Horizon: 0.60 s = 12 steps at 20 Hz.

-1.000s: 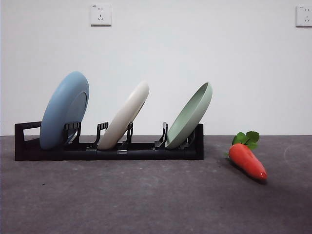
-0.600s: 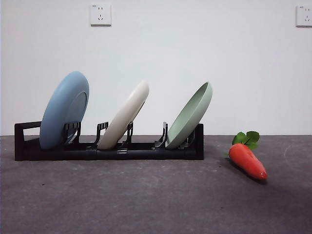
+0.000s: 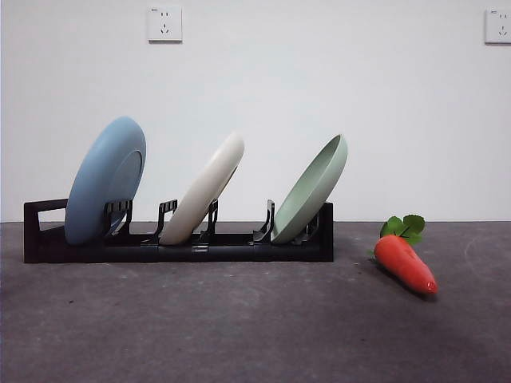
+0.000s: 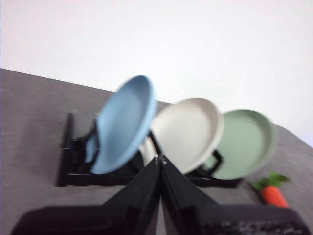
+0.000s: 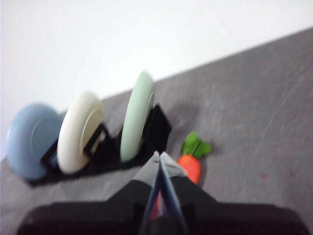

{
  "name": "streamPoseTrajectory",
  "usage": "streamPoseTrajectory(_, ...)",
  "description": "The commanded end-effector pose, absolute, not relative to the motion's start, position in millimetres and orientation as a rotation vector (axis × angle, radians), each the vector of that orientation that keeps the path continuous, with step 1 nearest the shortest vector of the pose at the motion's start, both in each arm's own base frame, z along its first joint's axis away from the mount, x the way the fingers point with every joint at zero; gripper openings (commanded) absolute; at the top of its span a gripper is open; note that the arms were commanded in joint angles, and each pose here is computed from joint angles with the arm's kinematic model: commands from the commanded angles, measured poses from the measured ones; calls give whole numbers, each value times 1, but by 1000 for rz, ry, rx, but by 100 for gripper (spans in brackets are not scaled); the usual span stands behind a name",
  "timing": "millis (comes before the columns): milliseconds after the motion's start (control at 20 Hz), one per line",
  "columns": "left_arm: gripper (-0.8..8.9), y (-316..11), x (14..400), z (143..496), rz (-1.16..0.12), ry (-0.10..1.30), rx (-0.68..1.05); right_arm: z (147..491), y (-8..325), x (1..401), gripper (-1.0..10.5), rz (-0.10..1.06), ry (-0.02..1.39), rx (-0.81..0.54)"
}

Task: Take the green plate from the plate rack,put the plate on the table,take the carrot from the table,put the carrot in the plate

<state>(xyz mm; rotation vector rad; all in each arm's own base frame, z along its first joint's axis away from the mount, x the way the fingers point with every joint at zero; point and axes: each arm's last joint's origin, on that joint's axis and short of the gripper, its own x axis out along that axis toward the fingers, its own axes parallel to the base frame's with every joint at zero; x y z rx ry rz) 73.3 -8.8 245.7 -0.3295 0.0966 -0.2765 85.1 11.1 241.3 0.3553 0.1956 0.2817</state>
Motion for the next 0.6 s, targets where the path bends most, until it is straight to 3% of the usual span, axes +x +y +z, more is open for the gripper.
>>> streamPoseTrajectory(50,-6,-11,70,264,-342,130,-293,264,13,85,-11,337,253,278)
streamPoseTrajectory(600,-7,-17,68,310,-585,363,-167,331,18,91,-11,509,624,118)
